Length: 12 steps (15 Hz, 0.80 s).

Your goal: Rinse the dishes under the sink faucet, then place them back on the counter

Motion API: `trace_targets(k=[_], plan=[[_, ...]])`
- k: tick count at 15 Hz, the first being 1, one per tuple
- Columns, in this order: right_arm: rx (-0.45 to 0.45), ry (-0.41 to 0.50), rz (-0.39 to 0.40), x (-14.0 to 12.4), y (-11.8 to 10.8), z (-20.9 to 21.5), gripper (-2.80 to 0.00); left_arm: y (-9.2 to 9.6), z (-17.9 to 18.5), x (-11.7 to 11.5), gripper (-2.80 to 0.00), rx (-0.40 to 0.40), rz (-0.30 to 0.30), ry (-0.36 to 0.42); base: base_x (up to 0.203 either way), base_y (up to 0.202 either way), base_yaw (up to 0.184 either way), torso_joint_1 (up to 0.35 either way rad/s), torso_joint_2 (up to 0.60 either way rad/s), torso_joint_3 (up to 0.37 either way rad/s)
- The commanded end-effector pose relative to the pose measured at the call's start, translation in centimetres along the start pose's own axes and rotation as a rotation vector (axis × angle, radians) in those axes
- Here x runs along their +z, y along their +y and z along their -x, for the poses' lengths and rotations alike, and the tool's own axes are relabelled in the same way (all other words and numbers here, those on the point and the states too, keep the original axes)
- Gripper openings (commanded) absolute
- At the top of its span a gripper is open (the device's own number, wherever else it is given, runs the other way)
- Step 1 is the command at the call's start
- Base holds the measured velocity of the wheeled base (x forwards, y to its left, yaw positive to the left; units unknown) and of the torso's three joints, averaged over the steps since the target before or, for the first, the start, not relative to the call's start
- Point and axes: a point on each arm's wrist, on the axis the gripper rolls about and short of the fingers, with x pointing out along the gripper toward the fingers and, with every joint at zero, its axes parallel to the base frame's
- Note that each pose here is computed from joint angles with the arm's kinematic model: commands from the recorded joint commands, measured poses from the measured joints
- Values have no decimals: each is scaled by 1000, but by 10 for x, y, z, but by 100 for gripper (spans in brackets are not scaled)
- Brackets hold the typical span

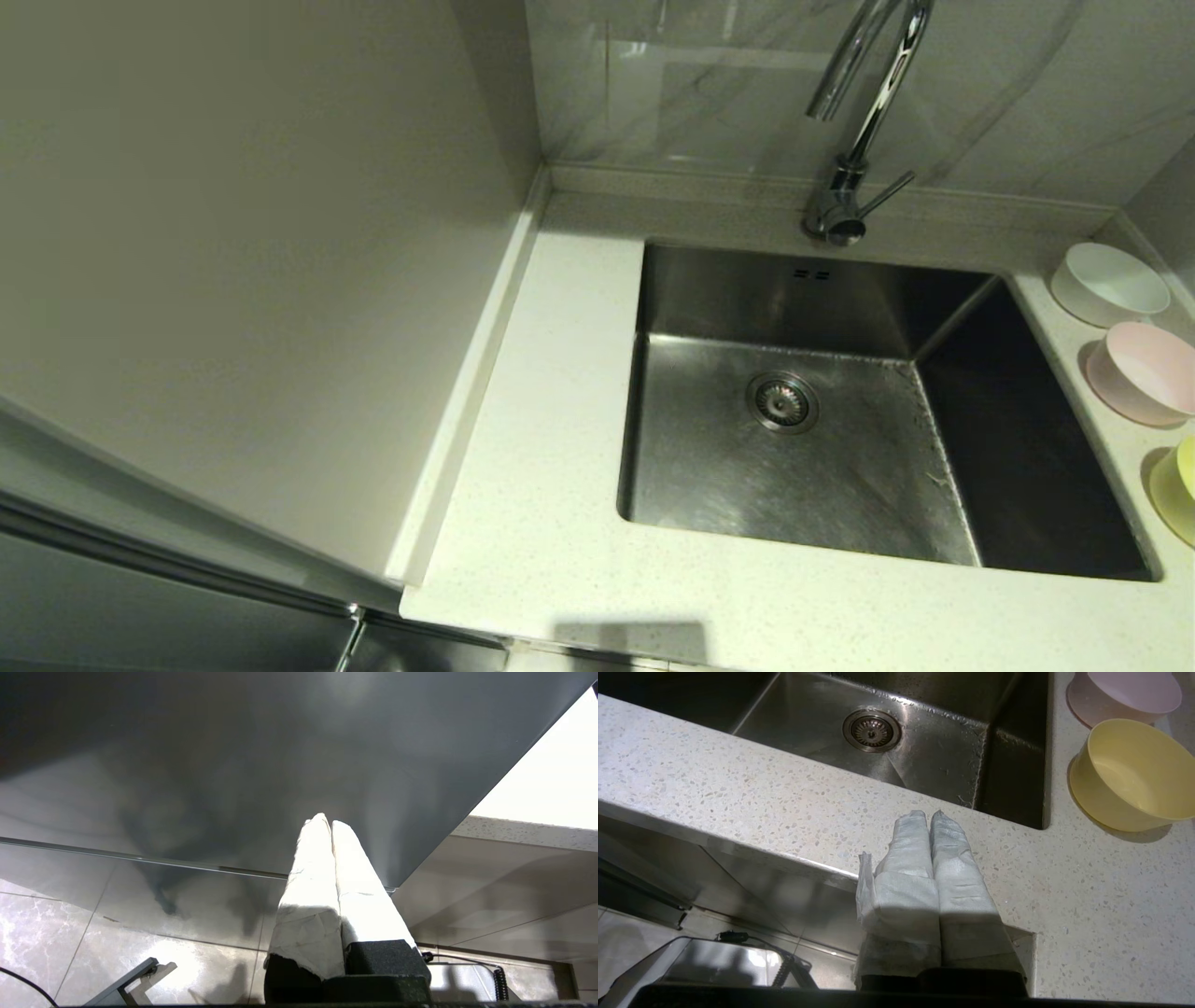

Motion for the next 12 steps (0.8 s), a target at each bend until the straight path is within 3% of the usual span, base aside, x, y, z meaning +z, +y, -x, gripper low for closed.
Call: trace_targets(k=[1, 3, 5, 7, 12], plan=[[2, 0, -8, -1, 0, 0, -280, 0, 0, 0, -280, 0, 1, -2, 0, 0, 0, 0, 0, 0], [8, 58, -44, -3, 0, 2, -280, 0, 0, 0, -280, 0, 1, -2, 0, 0, 0, 0, 0, 0], [8, 60, -50, -3, 0, 2, -280, 0, 0, 0, -280, 0, 1, -2, 0, 0, 0, 0, 0, 0], [4, 61, -106, -4, 0, 2, -280, 0, 0, 0, -280, 0, 1, -2, 0, 0, 0, 0, 0, 0], [4, 32, -77, -3, 0, 1, -280, 0, 0, 0, -280, 0, 1, -2, 0, 0, 0, 0, 0, 0]])
